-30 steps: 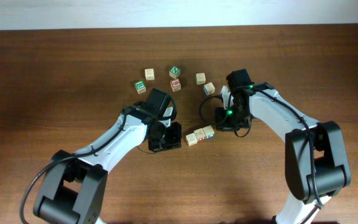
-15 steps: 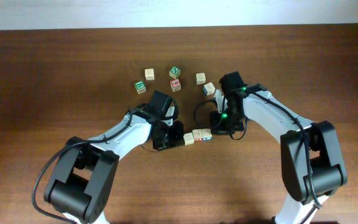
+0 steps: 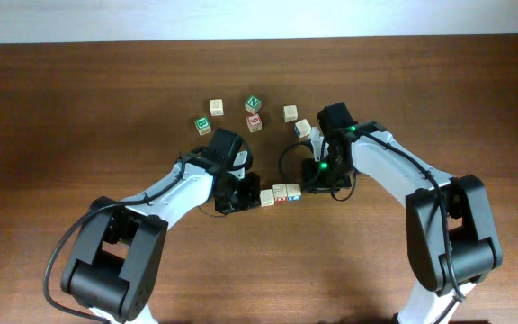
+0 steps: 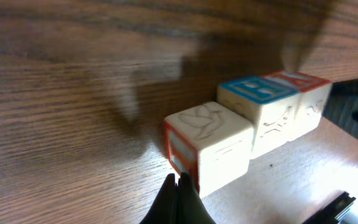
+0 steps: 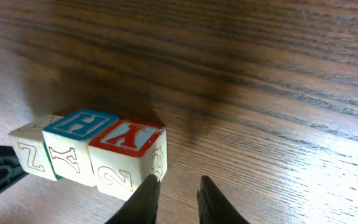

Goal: Rotate 3 blocks

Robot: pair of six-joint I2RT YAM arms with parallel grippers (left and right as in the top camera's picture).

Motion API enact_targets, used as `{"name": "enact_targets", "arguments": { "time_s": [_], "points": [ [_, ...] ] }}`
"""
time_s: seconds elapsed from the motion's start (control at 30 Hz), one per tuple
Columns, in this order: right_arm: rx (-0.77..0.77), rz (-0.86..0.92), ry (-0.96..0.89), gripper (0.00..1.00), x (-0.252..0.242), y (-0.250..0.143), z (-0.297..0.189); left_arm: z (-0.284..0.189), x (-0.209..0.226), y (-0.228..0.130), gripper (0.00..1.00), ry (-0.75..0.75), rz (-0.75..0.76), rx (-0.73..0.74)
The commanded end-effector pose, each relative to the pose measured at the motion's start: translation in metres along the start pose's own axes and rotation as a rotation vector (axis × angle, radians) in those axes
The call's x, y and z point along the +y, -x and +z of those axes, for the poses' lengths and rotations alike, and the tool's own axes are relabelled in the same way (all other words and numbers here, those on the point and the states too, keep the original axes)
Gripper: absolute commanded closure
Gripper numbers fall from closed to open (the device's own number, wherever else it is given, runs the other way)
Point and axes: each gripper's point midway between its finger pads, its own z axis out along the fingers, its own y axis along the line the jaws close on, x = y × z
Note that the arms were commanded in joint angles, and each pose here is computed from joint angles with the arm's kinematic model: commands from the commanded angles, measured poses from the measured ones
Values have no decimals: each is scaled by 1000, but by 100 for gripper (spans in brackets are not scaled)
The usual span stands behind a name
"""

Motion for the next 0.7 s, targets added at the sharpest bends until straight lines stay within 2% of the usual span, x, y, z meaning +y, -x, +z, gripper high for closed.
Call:
{"name": "enact_targets", "arguments": {
  "time_s": [0.0,0.2,0.3,0.43,0.53,0.67],
  "points": [
    [5,-9,-12,75,-3,6,-7,-19,-5,27,100,25,100,-57],
    [-42,-43,-19,71,12,28,-35,-47,1,54,100,67,147,-107],
    [-92,30,1,81,28,41,-36,-80,29,83,100,144,65,-181],
    [-224,122,-68,82,54,60,-26,-147,85,126,100,276,-76,-331],
    [-249,162,-161,81,52,57,-17,-157,110,125,96,343,-129,-337],
    [-149,181,-176,81,41,47,18,-158,113,122,93,363,-134,-331]
  ]
}}
